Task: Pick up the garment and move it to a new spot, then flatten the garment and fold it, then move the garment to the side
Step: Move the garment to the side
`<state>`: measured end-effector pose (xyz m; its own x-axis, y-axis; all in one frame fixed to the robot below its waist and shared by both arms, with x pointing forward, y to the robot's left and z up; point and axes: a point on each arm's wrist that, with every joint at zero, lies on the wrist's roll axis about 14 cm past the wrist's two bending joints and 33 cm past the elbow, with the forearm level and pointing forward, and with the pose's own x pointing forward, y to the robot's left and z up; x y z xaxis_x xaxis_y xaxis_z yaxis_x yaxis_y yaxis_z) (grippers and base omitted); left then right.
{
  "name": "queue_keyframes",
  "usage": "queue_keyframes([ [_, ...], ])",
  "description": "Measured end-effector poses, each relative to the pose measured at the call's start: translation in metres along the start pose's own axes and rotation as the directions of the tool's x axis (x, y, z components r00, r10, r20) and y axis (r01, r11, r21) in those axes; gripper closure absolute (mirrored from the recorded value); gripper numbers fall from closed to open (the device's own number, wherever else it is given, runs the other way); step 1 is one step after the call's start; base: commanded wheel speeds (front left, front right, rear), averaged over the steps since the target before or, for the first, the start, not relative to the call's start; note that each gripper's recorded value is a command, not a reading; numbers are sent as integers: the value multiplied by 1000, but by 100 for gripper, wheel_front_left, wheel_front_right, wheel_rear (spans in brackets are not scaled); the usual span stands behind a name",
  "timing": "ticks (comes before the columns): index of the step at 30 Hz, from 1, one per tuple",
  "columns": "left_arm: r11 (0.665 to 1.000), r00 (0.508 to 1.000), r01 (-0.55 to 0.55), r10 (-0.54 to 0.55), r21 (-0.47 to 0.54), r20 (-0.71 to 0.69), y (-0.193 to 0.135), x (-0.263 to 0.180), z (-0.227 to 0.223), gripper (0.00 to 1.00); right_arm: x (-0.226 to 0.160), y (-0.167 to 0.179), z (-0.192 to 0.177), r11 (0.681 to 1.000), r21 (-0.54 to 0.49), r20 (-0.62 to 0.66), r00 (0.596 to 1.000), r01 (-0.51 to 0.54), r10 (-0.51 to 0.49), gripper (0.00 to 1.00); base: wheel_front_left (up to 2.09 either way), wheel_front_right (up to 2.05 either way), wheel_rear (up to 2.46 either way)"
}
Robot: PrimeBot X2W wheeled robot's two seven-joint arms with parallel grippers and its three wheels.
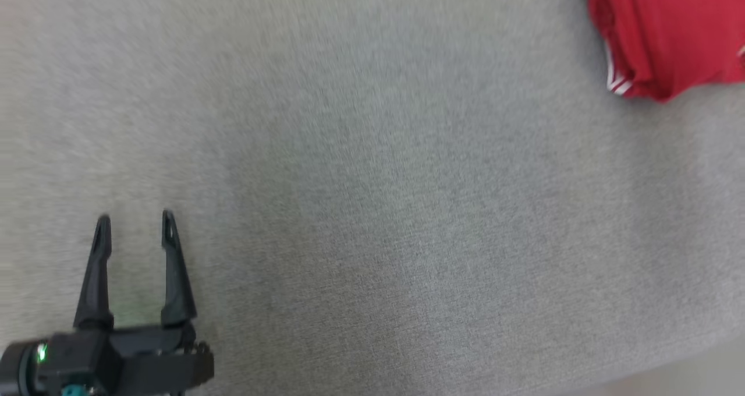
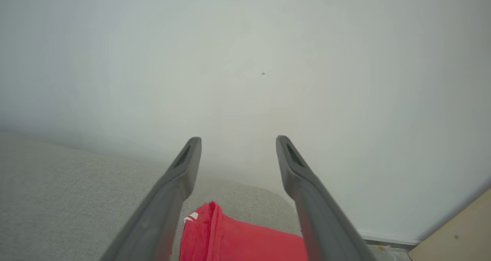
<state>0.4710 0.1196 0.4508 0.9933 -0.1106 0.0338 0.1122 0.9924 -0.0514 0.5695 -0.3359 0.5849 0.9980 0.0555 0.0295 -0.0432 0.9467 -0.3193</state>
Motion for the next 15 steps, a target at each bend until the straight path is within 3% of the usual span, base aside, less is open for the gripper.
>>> queue_keyframes([
  [15, 998, 993, -61, 59, 19, 102, 23, -55, 65, 0, -84, 95, 15, 963, 256, 131, 990, -83, 50, 0, 0, 0, 0],
])
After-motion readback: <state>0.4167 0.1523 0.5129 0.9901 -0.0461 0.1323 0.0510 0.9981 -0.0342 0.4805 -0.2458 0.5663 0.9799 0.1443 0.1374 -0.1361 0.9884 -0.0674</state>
